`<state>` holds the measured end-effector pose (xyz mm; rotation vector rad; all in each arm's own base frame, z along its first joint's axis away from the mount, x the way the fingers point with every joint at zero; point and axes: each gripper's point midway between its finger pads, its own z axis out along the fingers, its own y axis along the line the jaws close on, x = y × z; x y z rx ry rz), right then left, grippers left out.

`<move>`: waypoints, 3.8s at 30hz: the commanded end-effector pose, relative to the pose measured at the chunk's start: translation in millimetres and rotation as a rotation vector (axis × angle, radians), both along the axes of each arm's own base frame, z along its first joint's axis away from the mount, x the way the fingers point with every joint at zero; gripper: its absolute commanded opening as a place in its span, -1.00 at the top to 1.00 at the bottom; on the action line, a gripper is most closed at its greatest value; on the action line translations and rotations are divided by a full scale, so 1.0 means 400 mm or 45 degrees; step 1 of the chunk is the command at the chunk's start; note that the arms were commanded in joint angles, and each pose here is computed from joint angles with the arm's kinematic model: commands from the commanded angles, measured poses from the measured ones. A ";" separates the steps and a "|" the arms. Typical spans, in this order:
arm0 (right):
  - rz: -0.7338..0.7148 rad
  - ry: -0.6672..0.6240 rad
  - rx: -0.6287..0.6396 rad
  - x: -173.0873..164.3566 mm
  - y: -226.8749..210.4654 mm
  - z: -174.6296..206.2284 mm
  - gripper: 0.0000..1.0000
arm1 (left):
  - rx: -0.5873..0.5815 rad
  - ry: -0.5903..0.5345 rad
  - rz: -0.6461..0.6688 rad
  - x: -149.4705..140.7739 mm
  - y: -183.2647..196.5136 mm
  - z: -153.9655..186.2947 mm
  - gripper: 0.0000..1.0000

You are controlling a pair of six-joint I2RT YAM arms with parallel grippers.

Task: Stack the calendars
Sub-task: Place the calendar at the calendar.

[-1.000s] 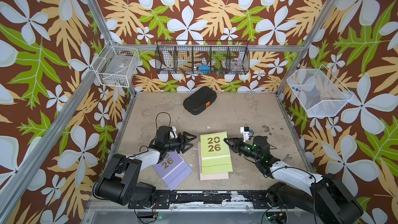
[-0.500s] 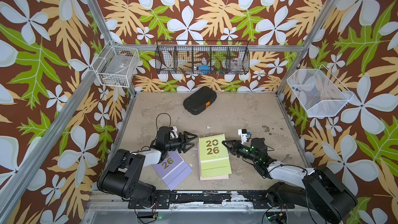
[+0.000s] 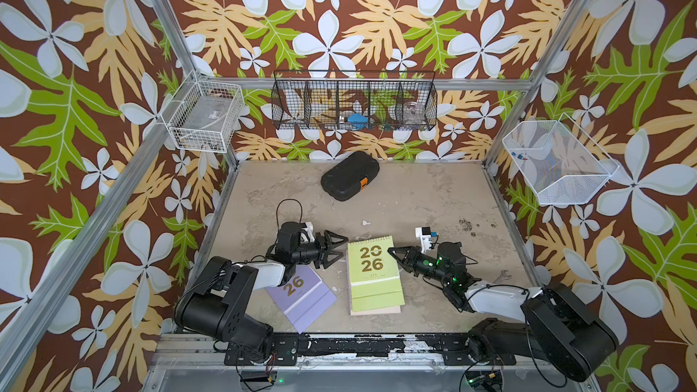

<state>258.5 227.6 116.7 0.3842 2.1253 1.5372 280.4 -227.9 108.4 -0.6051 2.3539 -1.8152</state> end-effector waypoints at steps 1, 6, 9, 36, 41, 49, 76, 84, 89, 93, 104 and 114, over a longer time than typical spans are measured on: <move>-0.005 -0.061 0.042 0.009 0.005 0.030 0.92 | -0.015 -0.037 -0.002 0.009 -0.008 0.014 -0.46; -0.001 -0.051 0.033 0.011 0.006 0.021 0.91 | -0.020 -0.035 -0.007 0.012 -0.015 0.014 -0.45; 0.000 -0.049 0.030 0.010 0.007 0.018 0.87 | -0.023 -0.035 -0.011 0.012 -0.019 0.014 -0.46; -0.015 0.016 -0.112 0.013 -0.002 -0.037 0.54 | -0.027 -0.034 -0.004 0.021 -0.027 0.012 -0.45; -0.009 0.019 -0.171 0.017 -0.004 -0.043 0.46 | -0.028 -0.035 -0.002 0.029 -0.031 0.012 -0.46; 0.003 0.025 -0.228 0.014 -0.008 -0.052 0.32 | -0.028 -0.032 0.003 0.039 -0.033 0.011 -0.46; 0.064 0.017 -0.488 0.015 0.011 -0.059 -0.23 | -0.019 -0.017 0.017 0.035 -0.028 0.001 -0.48; 0.034 0.013 -0.554 0.022 -0.007 -0.054 -0.46 | 0.018 -0.029 0.023 0.041 -0.025 0.005 -0.56; 0.006 -0.015 -0.643 0.032 -0.030 -0.037 -0.62 | 0.074 -0.064 0.038 0.056 -0.020 0.020 -0.57; -0.003 -0.055 -0.738 0.056 -0.041 0.001 -0.69 | 0.198 -0.084 0.072 0.071 0.004 0.024 -0.58; 0.189 -0.089 -0.852 0.137 0.050 0.098 -0.78 | 0.707 0.068 0.303 0.037 0.256 -0.029 -0.62; 0.560 -0.136 -0.844 0.176 0.331 0.115 -0.84 | 0.939 0.309 0.445 -0.078 0.399 -0.074 -0.74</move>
